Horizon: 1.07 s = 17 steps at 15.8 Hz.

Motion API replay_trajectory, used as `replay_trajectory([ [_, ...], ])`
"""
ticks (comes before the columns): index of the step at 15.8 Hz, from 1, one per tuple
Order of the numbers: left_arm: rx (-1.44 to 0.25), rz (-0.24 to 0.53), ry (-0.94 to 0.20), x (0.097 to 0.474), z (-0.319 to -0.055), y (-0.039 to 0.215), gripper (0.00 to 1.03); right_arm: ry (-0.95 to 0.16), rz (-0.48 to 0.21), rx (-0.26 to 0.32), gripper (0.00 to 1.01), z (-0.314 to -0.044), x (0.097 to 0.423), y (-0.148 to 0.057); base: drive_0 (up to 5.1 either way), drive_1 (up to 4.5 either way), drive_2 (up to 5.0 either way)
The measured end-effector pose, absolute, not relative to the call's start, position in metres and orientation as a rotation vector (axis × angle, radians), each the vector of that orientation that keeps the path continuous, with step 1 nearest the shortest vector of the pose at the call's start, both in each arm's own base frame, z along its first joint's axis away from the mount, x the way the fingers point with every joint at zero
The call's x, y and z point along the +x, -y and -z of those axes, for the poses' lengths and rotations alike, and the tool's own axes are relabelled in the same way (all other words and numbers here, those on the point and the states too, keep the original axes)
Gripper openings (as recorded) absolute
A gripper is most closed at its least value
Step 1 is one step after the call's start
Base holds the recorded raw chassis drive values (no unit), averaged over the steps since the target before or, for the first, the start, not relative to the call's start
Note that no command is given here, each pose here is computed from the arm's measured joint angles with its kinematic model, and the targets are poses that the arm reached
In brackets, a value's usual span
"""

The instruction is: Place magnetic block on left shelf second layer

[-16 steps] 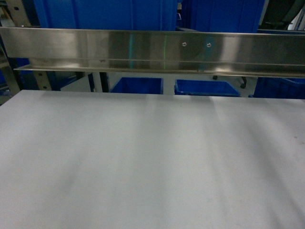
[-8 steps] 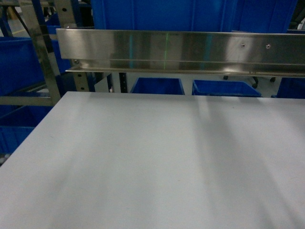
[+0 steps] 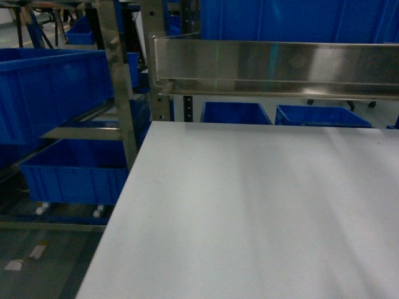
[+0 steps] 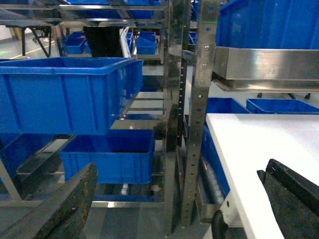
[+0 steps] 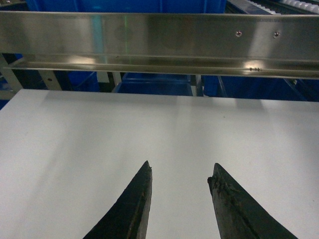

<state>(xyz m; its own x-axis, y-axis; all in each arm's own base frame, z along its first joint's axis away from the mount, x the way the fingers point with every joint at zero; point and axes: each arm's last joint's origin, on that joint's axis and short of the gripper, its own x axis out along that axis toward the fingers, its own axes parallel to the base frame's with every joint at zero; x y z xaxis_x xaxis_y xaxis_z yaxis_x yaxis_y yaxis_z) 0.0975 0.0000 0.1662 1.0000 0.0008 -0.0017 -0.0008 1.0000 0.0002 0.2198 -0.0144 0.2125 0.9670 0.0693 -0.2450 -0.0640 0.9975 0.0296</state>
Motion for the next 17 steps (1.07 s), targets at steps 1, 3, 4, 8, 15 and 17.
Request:
replay_trajectory([
  [1, 0.000, -0.001, -0.001, 0.0975, -0.1663, 0.0000, 0.98, -0.245, -0.068, 0.021, 0.31, -0.2128, 0.2198, 0.0144, -5.1, 2.35, 2.3],
  [3, 0.000, -0.001, -0.001, 0.0975, -0.1663, 0.0000, 0.98, -0.250, -0.067, 0.022, 0.31, -0.2123, 0.2197, 0.0144, -5.0, 2.47, 2.5],
  [4, 0.000, -0.001, -0.001, 0.0975, -0.1662, 0.0000, 0.98, -0.239, -0.067, 0.020, 0.31, -0.2135, 0.2198, 0.0144, -5.0, 2.49, 2.5],
  [8, 0.000, 0.000, -0.001, 0.0975, -0.1662, 0.0000, 0.98, -0.248, -0.065, 0.021, 0.31, -0.2125, 0.2198, 0.0145, -5.0, 2.42, 2.4],
  [15, 0.000, 0.000, -0.001, 0.0975, -0.1662, 0.0001, 0.98, -0.244, -0.066, 0.021, 0.31, -0.2130, 0.2199, 0.0144, -4.9, 2.53, 2.5],
  [17, 0.000, -0.001, -0.002, 0.0975, -0.1662, 0.0000, 0.98, -0.240, -0.067, 0.020, 0.31, -0.2133, 0.2199, 0.0144, -5.0, 2.44, 2.4],
])
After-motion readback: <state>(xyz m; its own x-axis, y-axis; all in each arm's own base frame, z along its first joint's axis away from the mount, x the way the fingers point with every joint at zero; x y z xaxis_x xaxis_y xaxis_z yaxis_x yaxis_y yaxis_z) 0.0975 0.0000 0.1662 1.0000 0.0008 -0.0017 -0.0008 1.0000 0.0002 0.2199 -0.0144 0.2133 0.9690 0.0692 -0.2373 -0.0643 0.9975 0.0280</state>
